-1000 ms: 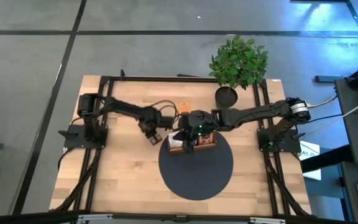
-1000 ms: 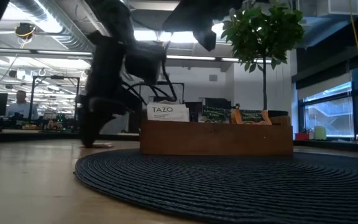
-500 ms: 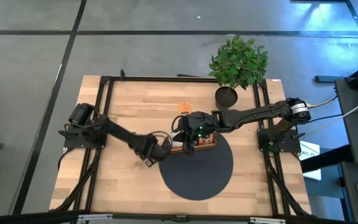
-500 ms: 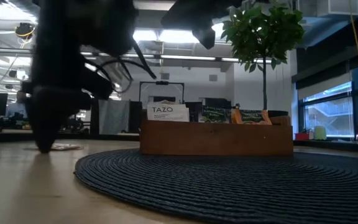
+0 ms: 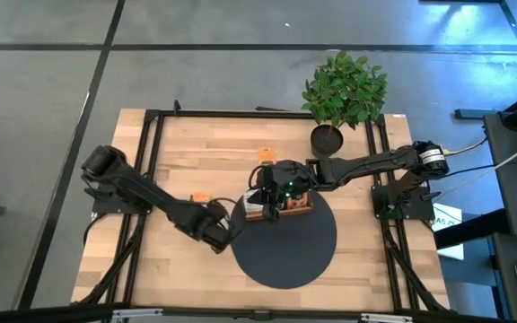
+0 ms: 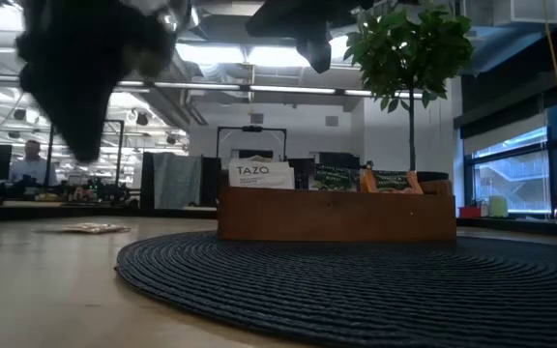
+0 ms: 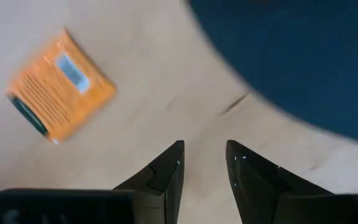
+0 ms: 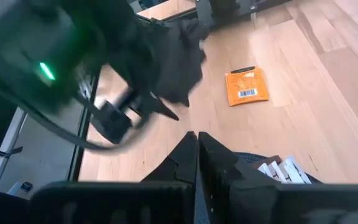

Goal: Pick & Place Tea
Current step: Put the orange tea bag into the right section of the wooden organizer

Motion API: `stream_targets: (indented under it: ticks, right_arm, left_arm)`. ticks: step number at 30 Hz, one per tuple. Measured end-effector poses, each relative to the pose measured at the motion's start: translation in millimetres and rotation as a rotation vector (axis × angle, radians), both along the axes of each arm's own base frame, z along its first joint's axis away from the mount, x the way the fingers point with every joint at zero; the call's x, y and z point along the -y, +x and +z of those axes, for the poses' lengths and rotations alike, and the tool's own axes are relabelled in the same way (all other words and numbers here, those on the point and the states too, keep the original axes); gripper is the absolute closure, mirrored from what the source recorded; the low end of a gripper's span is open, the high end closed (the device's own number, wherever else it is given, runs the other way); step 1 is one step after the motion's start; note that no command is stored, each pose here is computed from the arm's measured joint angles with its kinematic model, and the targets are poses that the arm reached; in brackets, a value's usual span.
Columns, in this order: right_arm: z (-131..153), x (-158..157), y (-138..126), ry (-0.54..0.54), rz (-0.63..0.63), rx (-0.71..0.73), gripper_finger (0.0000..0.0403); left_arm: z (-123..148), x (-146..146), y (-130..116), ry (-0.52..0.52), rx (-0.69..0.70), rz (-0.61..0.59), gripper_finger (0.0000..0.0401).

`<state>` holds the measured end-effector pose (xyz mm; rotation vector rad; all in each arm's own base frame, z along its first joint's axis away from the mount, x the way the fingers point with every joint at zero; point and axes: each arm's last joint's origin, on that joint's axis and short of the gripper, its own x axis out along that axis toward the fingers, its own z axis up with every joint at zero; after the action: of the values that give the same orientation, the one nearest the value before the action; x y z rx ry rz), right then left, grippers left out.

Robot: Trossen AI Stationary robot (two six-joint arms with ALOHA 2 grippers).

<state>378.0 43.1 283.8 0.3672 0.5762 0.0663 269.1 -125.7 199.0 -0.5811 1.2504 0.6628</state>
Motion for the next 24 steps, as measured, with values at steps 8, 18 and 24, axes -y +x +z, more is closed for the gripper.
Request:
stream_targets:
  ticks: [8, 18, 24]
  right_arm:
    - [-0.1, 0.0, 0.0, -0.025, 0.015, 0.004, 0.0384]
    - [0.1, 4.8, 0.6, -0.079, -0.024, 0.012, 0.0384]
    - [0.7, 11.7, 1.6, -0.117, -0.057, 0.022, 0.0384]
  left_arm:
    - [73.6, -19.8, -27.4, 0.191, 0.333, -0.170, 0.0285]
    - [98.0, -59.5, -90.0, 0.353, 0.541, -0.123, 0.0285]
    - [58.5, -73.8, -112.5, 0.194, 0.717, -0.114, 0.0285]
